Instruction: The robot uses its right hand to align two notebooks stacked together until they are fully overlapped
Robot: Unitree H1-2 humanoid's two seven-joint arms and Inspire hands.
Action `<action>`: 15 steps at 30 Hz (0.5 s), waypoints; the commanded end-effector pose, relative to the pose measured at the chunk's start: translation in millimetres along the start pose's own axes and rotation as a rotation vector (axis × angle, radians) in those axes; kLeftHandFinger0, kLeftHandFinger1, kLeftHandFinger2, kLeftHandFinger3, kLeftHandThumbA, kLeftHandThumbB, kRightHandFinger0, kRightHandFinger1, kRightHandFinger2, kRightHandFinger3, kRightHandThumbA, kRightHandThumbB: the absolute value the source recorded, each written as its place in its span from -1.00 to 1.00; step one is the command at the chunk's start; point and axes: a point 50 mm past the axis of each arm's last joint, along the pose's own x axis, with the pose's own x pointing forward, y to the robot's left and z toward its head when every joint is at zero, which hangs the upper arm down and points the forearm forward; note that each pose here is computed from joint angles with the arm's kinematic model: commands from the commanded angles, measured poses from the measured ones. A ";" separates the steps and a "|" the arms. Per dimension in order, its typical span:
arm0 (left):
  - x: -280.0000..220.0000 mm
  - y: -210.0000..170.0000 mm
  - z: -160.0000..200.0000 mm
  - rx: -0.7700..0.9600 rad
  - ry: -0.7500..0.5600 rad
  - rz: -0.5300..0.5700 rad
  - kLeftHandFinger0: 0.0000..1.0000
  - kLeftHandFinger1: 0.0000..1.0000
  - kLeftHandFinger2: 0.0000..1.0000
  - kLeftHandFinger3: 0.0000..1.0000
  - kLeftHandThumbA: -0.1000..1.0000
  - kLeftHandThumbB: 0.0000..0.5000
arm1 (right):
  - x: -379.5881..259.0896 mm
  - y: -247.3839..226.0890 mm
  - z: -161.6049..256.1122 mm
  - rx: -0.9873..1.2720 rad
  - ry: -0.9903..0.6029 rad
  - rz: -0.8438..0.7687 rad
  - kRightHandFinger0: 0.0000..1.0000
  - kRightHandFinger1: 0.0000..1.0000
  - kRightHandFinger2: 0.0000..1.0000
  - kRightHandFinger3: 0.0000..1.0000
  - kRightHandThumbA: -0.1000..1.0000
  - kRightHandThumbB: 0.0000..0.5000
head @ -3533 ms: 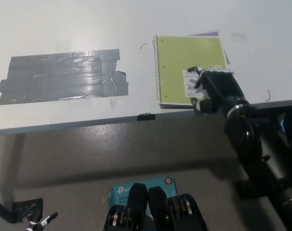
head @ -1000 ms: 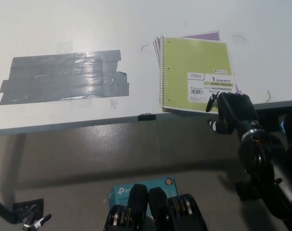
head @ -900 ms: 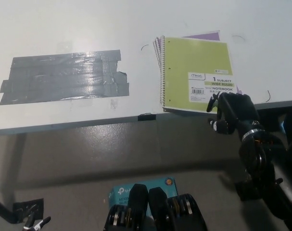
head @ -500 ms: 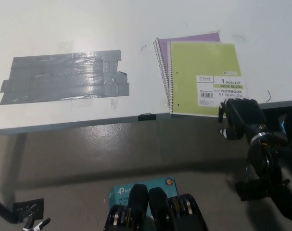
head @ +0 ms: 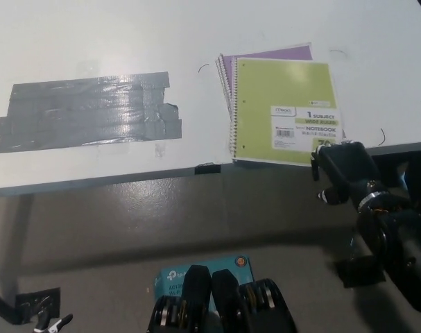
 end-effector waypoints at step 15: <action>-5.9 2.2 7.6 0.039 -0.028 -0.017 -0.44 0.03 0.15 1.00 1.00 1.00 | 22.8 -58.5 3.9 -0.109 -0.070 -0.204 0.52 -0.92 -1.00 -0.32 1.00 -0.18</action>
